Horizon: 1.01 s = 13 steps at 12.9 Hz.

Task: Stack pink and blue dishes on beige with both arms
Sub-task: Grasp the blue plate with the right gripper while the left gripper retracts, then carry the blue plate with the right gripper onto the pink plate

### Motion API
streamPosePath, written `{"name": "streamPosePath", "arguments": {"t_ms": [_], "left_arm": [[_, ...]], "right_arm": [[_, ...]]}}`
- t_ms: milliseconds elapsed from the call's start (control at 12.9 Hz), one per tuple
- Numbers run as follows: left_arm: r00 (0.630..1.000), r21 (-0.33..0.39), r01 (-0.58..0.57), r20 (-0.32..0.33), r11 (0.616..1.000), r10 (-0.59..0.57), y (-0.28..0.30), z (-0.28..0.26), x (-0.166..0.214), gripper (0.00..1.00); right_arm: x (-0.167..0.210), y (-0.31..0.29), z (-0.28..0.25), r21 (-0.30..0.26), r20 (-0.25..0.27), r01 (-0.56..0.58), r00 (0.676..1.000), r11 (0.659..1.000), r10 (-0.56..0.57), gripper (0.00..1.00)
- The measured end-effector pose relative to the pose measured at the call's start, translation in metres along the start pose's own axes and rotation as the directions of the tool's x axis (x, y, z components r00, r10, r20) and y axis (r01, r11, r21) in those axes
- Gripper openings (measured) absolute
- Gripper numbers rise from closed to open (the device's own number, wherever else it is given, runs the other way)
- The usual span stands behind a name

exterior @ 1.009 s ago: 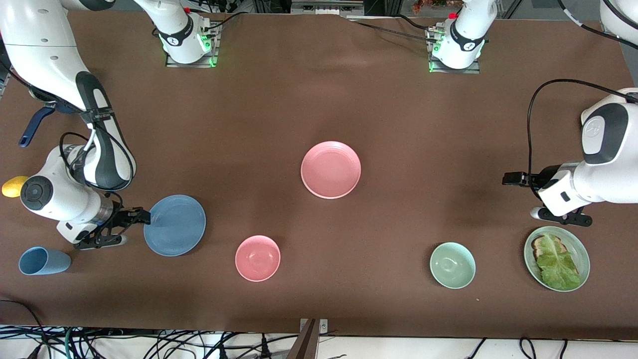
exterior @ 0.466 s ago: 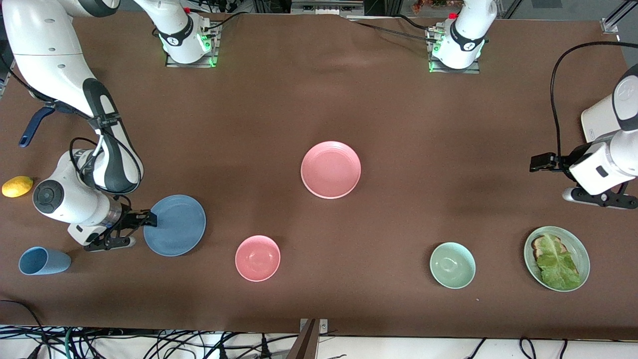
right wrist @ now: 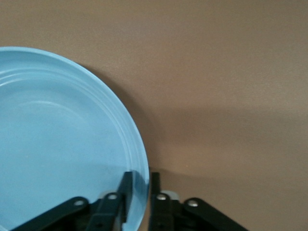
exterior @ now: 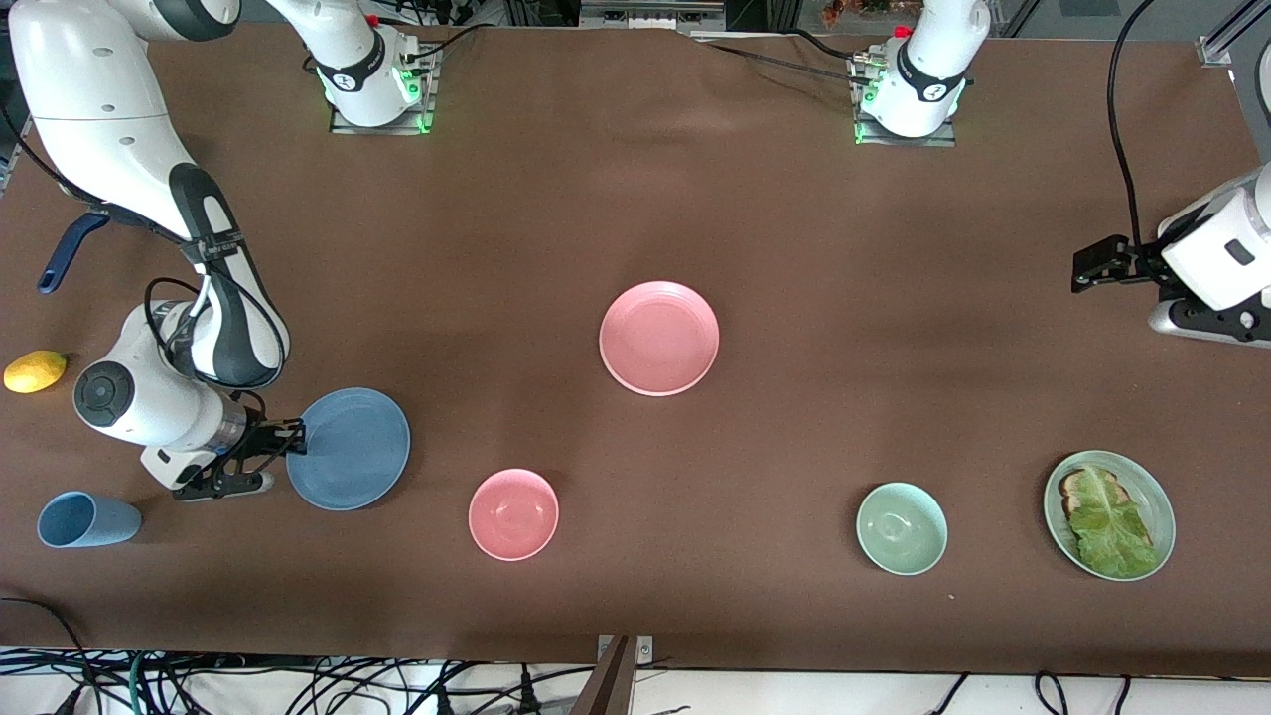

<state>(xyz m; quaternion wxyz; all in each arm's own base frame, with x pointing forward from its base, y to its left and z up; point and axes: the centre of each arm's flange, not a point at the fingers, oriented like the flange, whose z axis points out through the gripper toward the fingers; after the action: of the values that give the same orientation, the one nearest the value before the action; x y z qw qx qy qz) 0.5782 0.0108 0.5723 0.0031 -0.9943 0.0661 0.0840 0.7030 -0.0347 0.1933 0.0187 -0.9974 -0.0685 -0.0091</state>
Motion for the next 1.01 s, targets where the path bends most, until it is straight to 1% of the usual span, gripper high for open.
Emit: {"name": "streamPosePath", "arguments": {"t_ms": [78,155,310,388,621,776,1009], "left_arm": [[1.000,-0.027,0.017,0.014,1.000,-0.016,-0.005,-0.005,-0.011,1.00],[0.999,-0.045,0.031,0.015,0.999,-0.031,-0.011,-0.008,-0.018,1.00],[0.999,-0.047,0.045,0.009,0.998,-0.044,-0.017,-0.002,-0.023,1.00],[0.999,-0.044,0.043,-0.008,0.998,-0.044,-0.016,0.004,-0.021,1.00],[0.998,-0.038,0.047,-0.046,0.998,-0.049,-0.012,0.019,-0.018,1.00],[0.995,-0.037,0.078,-0.053,0.996,-0.080,-0.006,0.017,-0.018,1.00],[0.996,-0.030,0.068,-0.057,0.997,-0.070,0.020,0.015,-0.015,1.00]], "right_arm": [[0.004,-0.002,-0.007,0.004,-0.009,0.001,1.000,1.000,-0.001,0.06],[0.008,-0.004,-0.015,0.005,-0.013,0.006,1.000,1.000,-0.005,0.06],[0.019,-0.008,-0.035,0.012,0.006,0.013,1.000,1.000,-0.013,0.06],[0.025,-0.009,-0.050,0.015,0.016,0.017,1.000,1.000,-0.017,0.05],[0.042,-0.023,-0.090,0.022,0.020,0.042,0.999,0.999,-0.042,0.04],[0.050,-0.058,-0.115,0.041,0.044,0.073,0.996,0.997,-0.075,0.04],[0.055,-0.133,-0.142,0.085,0.080,-0.003,0.997,0.996,-0.004,0.04]]}}
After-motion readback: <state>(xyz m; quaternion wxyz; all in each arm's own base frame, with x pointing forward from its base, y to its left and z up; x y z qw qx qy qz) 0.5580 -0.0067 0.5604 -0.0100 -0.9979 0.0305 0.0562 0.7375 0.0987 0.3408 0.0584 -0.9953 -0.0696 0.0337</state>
